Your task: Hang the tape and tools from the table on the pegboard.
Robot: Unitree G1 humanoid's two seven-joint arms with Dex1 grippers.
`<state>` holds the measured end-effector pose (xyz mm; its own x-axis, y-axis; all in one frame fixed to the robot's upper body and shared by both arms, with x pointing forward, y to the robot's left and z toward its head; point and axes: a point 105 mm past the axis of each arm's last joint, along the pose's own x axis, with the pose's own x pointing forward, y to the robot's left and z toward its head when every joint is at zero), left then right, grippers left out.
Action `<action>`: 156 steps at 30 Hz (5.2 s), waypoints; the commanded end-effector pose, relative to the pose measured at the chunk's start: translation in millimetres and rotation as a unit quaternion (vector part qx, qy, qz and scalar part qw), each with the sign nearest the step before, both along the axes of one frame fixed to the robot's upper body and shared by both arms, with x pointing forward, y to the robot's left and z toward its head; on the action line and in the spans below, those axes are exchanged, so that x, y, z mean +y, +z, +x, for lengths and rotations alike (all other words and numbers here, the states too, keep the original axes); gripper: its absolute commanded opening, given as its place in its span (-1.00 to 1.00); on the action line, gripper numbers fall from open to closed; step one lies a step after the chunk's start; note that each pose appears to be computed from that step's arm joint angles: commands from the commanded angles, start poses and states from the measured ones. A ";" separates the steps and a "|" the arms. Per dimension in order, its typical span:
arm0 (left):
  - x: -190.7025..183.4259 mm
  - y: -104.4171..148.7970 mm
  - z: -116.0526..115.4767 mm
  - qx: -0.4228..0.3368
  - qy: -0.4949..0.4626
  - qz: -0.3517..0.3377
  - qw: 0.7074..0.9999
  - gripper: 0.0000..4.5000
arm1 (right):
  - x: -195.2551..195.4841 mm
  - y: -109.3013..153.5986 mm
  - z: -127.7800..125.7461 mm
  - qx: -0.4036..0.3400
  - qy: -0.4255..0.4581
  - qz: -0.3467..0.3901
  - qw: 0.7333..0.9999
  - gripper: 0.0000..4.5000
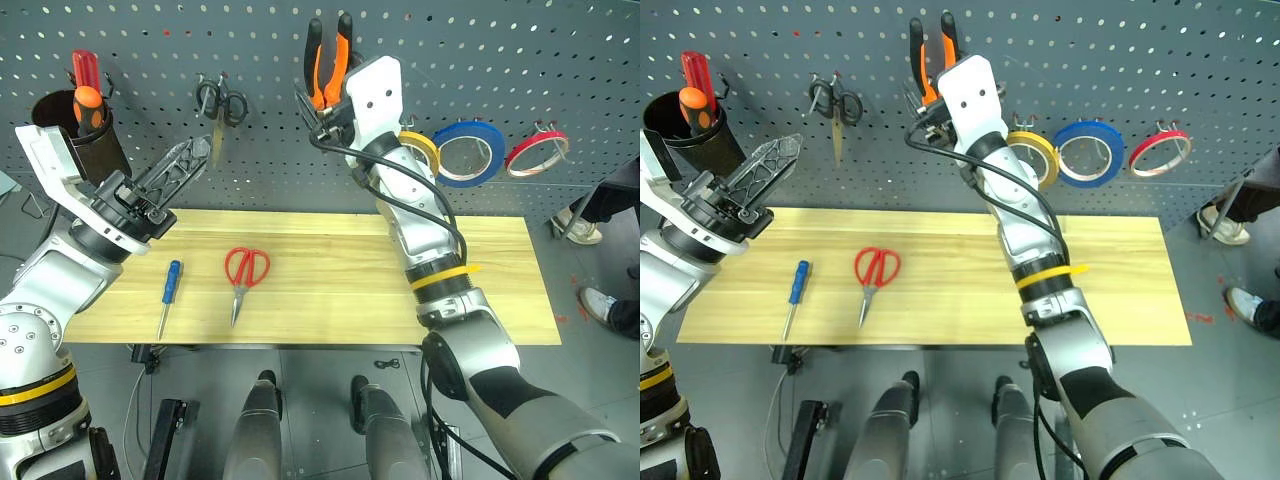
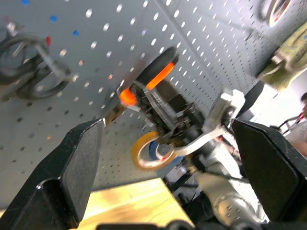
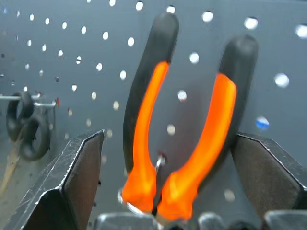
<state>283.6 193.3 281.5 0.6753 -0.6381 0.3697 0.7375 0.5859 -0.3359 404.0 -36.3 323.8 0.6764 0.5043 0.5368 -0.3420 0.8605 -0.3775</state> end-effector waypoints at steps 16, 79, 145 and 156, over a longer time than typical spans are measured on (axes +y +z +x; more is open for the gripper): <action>-2.5 -141.5 19.4 0.134 0.237 0.294 0.916 1.00 | -32.1 -72.5 -100.5 0.228 0.284 -0.148 0.919 0.98; -29.7 -46.0 -1.2 -0.193 0.403 0.344 0.826 -0.93 | -24.3 25.7 -140.6 0.063 0.345 -0.083 0.933 1.00; 138.7 -207.0 80.7 0.271 0.281 0.462 0.796 0.98 | 62.4 -101.2 -131.6 0.197 0.318 -0.299 0.878 1.00; 141.9 -229.9 71.5 0.336 0.277 0.439 0.786 0.01 | 61.1 -90.0 -125.2 0.206 0.302 -0.278 0.888 1.00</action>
